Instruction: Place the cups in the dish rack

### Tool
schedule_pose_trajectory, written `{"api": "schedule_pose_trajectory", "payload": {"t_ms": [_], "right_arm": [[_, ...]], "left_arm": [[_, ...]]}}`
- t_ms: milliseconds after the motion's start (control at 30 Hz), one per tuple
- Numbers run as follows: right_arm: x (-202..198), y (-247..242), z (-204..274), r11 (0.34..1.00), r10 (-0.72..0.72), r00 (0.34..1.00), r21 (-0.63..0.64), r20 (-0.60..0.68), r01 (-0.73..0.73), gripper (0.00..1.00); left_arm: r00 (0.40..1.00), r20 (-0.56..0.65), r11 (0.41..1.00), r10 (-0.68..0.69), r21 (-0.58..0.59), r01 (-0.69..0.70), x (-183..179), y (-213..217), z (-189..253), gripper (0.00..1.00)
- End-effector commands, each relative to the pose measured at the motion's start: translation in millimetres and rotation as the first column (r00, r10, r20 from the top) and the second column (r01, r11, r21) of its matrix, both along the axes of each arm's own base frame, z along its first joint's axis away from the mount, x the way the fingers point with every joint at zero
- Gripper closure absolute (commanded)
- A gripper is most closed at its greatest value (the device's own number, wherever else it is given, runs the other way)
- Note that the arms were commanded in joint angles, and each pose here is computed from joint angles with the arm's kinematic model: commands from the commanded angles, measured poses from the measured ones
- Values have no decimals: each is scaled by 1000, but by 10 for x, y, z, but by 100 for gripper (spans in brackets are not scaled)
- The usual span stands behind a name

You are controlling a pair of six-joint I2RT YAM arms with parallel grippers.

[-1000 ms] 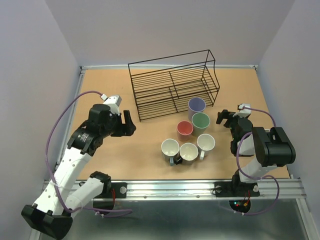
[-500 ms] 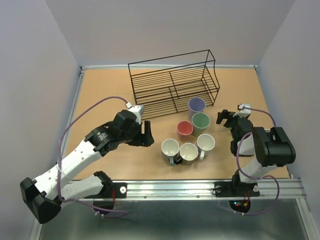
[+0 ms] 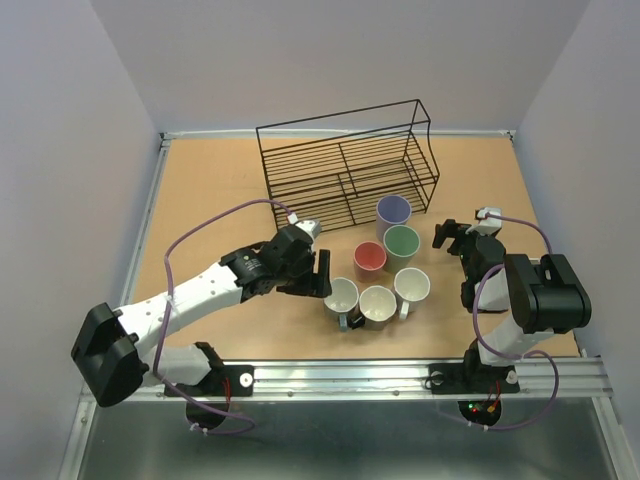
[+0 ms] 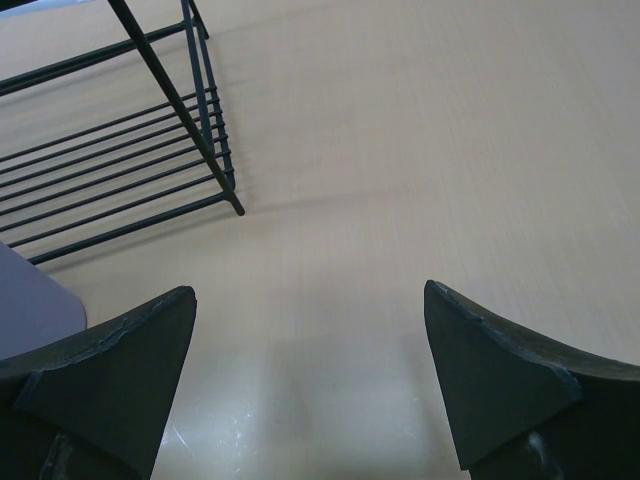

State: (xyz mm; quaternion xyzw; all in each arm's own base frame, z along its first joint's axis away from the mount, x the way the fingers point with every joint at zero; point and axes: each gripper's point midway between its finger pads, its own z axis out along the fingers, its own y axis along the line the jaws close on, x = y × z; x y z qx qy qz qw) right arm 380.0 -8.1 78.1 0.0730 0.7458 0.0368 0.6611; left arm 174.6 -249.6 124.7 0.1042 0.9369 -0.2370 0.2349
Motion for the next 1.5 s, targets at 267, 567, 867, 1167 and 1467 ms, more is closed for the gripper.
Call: {"api": "schedule_pose_trajectory", "payload": {"t_ms": [267,567,867,1167,1467], "right_arm": [[18,-2,147,1000,4,998,-21,61,-3,0],[23,0,151,1000,6,998,-21,63,-5,0],[29,-6,156,1000,3,998,-22,63,-2,0],[52,-57,227,999,-31,998,-9,57,31,0],[42,-129,606,997,-74,993,-3,96,75,0]], "left_arm": [[999,-3,997,-53,57,53,111,-225,-206,27],[994,-55,995,-91,34,93,6,-296,-314,35],[991,-86,994,-104,25,106,-39,-328,-384,77],[990,-77,992,-117,37,120,-77,-256,-379,100],[994,-50,993,-98,66,101,-120,-79,-325,100]]}}
